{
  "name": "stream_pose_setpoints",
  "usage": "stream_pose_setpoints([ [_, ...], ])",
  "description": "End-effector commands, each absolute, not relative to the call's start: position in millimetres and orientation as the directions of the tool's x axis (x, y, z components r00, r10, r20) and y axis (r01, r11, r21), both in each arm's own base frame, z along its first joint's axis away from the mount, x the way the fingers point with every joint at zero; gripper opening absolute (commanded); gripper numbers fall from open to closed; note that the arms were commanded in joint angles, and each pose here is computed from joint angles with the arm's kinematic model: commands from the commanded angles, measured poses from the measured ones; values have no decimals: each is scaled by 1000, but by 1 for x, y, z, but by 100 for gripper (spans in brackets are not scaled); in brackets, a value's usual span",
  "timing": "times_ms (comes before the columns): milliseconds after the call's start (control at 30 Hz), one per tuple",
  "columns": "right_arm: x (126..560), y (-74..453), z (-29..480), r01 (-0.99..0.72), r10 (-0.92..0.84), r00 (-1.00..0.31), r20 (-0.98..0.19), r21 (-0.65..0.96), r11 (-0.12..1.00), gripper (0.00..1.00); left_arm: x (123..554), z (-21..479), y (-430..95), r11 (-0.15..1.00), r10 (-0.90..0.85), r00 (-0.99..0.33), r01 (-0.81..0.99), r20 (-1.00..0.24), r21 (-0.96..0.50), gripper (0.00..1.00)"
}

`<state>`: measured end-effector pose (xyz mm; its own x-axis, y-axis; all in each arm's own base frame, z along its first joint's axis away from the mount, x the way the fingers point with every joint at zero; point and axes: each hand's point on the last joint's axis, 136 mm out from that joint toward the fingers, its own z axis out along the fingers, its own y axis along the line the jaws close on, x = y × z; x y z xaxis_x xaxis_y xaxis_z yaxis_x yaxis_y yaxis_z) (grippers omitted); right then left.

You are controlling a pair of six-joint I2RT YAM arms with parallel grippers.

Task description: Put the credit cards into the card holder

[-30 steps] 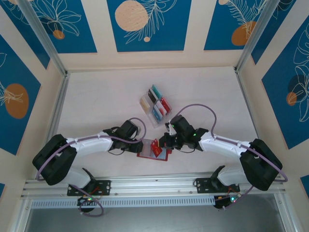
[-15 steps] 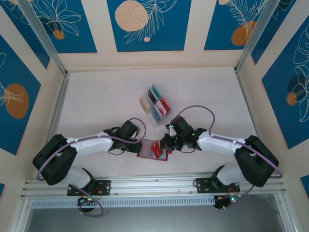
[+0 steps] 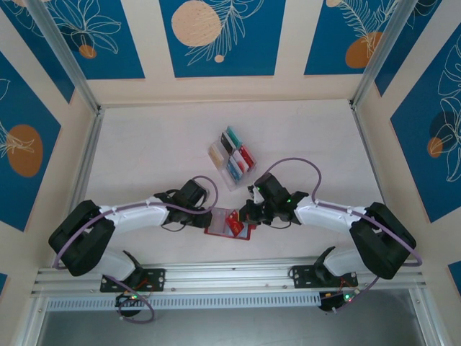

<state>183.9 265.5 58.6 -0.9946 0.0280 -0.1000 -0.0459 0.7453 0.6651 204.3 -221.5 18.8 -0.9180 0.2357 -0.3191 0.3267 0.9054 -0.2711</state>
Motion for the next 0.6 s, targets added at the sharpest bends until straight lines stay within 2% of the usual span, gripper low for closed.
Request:
stream_pose_setpoints([
  [0,179,266,52,-37,11,-998,-68,663,747,0,200,10,-225,901,253,-917,339,-309,-269,41],
  [567,186,278,43,-11,31,-998,-47,690,724,0,189,3,-223,903,248,-924,329,-290,-277,37],
])
